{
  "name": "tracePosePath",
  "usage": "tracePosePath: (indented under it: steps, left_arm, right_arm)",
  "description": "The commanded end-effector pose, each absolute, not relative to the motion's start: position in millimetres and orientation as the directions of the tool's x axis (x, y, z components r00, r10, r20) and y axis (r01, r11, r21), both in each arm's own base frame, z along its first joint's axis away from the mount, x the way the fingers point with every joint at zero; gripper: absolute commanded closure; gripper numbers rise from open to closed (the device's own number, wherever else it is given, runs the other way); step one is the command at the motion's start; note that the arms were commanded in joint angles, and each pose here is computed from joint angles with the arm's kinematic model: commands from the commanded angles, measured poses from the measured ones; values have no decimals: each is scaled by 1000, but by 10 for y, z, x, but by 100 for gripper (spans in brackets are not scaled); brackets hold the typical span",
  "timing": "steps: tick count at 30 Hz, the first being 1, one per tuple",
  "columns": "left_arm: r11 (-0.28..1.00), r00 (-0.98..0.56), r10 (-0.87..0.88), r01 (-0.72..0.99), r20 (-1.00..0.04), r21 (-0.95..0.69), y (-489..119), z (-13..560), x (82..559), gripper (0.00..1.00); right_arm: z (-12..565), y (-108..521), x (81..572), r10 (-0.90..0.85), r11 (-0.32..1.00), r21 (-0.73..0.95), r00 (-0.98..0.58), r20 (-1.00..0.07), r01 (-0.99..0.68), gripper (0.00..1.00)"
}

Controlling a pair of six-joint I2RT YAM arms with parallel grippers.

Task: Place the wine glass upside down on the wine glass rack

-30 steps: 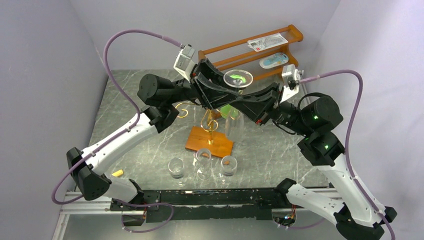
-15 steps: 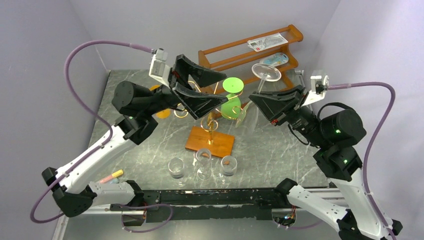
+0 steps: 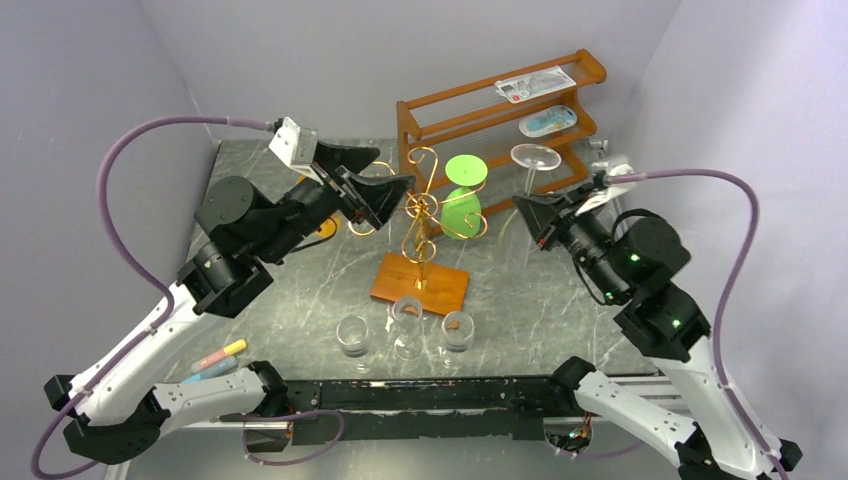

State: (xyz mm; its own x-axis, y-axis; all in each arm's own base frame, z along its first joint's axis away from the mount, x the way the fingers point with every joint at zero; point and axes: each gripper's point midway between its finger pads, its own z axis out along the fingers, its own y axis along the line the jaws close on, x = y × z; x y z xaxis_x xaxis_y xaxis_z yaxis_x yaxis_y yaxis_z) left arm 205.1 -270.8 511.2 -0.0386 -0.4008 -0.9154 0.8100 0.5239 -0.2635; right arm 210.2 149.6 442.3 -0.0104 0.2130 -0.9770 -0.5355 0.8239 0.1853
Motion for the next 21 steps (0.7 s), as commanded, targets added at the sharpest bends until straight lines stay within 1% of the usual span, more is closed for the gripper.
tracePosePath:
  steps: [1,6,9,13,19,21]
  left_arm:
    - [723,-38,-253,657,-967,-215,-2463,4640,2341,10]
    - [801,-44,-273,544,-961,-252,-2232,4504,2449,9]
    - [820,-45,-277,509,-960,-261,-2161,4514,2474,9]
    - [813,-29,-290,520,-957,-262,-2160,4590,2459,9]
    - [792,-23,-285,558,-958,-249,-2255,4631,2447,7]
    - [781,-32,-268,579,-963,-236,-2313,4630,2438,7]
  right_arm:
    - [4160,1379,2310,141,892,127,0,-990,-434,100]
    - [3820,1410,2428,94,906,89,-8,-996,-414,100]
    - [3727,1459,2385,108,887,80,36,-993,-454,100]
    - [3692,1516,2309,139,859,74,91,-986,-506,100]
    - [3574,1710,2324,184,814,108,76,-980,-571,100]
    - [3514,1736,2367,186,815,111,76,-980,-568,100]
